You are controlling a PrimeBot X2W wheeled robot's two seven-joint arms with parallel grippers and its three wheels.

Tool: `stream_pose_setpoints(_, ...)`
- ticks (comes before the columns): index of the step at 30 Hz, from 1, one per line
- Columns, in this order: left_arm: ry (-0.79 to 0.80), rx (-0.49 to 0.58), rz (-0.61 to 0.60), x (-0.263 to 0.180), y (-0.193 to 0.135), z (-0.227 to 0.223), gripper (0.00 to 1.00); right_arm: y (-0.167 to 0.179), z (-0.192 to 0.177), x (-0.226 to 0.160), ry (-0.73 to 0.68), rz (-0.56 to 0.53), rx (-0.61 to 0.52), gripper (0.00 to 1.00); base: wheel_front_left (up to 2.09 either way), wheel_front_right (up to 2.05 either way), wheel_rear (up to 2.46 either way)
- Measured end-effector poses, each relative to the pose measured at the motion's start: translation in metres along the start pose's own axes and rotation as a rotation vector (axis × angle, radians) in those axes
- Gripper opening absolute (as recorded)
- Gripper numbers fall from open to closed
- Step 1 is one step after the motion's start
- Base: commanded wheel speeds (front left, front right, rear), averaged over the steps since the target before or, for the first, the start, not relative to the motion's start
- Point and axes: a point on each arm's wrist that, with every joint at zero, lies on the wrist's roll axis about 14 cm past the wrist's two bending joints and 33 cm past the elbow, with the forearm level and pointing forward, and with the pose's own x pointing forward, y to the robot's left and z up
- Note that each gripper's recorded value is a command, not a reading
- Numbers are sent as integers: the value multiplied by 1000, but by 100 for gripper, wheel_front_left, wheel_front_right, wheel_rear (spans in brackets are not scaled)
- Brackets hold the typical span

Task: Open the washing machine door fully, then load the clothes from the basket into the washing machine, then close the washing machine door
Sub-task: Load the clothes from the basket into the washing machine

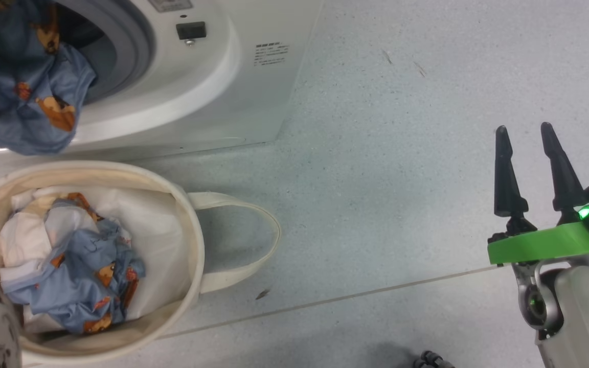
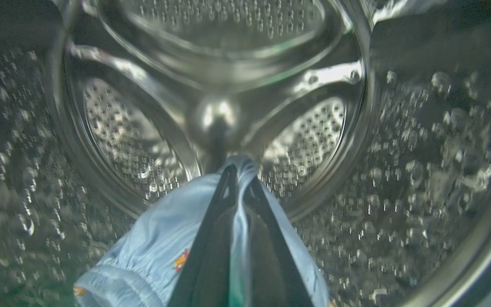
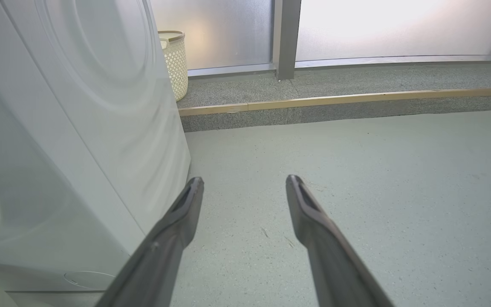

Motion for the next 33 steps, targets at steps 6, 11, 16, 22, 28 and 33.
stream_pose_setpoints(6, 295, 42, 37, -29, 8, -85, 100, 3, 0, -1, 0, 5, 6, 100, 0, 0, 0)
stream_pose_setpoints(11, 619, 181, 86, -70, 22, -140, 100, 6, 5, -3, -11, 11, 7, 100, 0, 0, 0)
stream_pose_setpoints(16, 527, 180, 59, -53, 8, -108, 100, 14, 10, -6, -21, 31, 14, 100, 0, 0, 0)
stream_pose_setpoints(22, 372, 124, 20, -52, -9, -72, 100, 24, 21, -8, -50, 49, 40, 100, 0, 0, 0)
stream_pose_setpoints(28, 318, 112, 4, -85, -3, -53, 100, 44, 34, -11, -83, 98, 71, 100, 0, 0, 0)
stream_pose_setpoints(33, 271, 103, 9, -119, 6, -35, 100, 60, 48, -14, -117, 146, 74, 100, 0, 0, 0)
